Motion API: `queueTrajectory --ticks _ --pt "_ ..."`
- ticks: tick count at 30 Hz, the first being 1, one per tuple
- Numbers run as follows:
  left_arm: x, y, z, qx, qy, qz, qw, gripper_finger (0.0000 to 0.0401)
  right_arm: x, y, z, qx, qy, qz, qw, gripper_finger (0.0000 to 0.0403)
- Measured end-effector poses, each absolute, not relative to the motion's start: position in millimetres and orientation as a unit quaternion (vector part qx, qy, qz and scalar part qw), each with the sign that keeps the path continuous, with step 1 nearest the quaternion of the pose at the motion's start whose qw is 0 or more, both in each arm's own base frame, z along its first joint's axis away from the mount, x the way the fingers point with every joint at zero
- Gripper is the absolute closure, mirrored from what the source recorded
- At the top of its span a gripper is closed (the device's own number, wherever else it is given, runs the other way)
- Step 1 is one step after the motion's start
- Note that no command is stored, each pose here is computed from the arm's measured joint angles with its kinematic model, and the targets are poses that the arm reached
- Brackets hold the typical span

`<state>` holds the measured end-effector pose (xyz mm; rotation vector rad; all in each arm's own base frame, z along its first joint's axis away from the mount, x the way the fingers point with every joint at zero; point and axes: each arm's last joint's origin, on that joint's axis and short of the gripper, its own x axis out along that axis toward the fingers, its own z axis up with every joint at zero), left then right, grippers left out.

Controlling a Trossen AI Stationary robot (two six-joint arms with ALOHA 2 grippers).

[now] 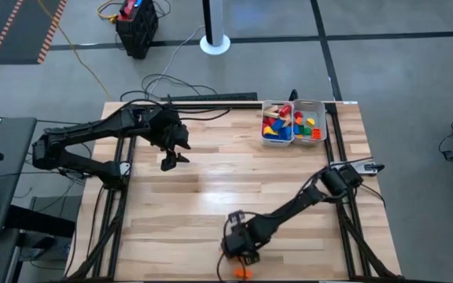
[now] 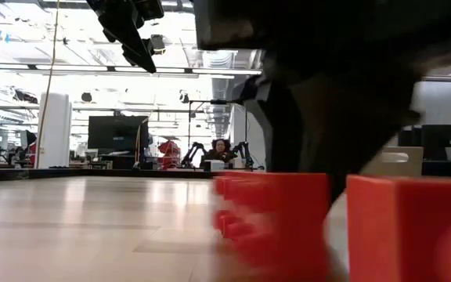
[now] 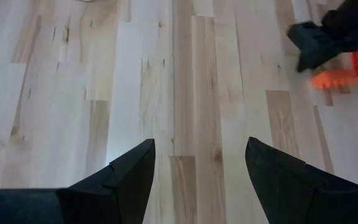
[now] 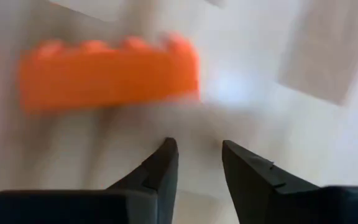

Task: Sort blocks by size
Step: Adjust the large orange game piece

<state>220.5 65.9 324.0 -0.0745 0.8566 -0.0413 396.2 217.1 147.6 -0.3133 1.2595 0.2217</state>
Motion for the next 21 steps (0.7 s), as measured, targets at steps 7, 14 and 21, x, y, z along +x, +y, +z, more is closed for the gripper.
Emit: queueTrajectory --ticks 7,14,21 --pt "219 65 323 -0.034 0.426 -0.024 0.904 0.0159 401 177 161 -0.089 0.623 0.019 0.777 0.0272" --pt "217 65 323 -0.023 0.429 -0.031 0.903 0.0159 386 177 231 0.108 0.578 0.005 0.809 0.0253" --pt "217 65 323 -0.015 0.428 -0.034 0.903 0.0159 362 228 247 0.191 0.572 0.069 0.795 0.0237"
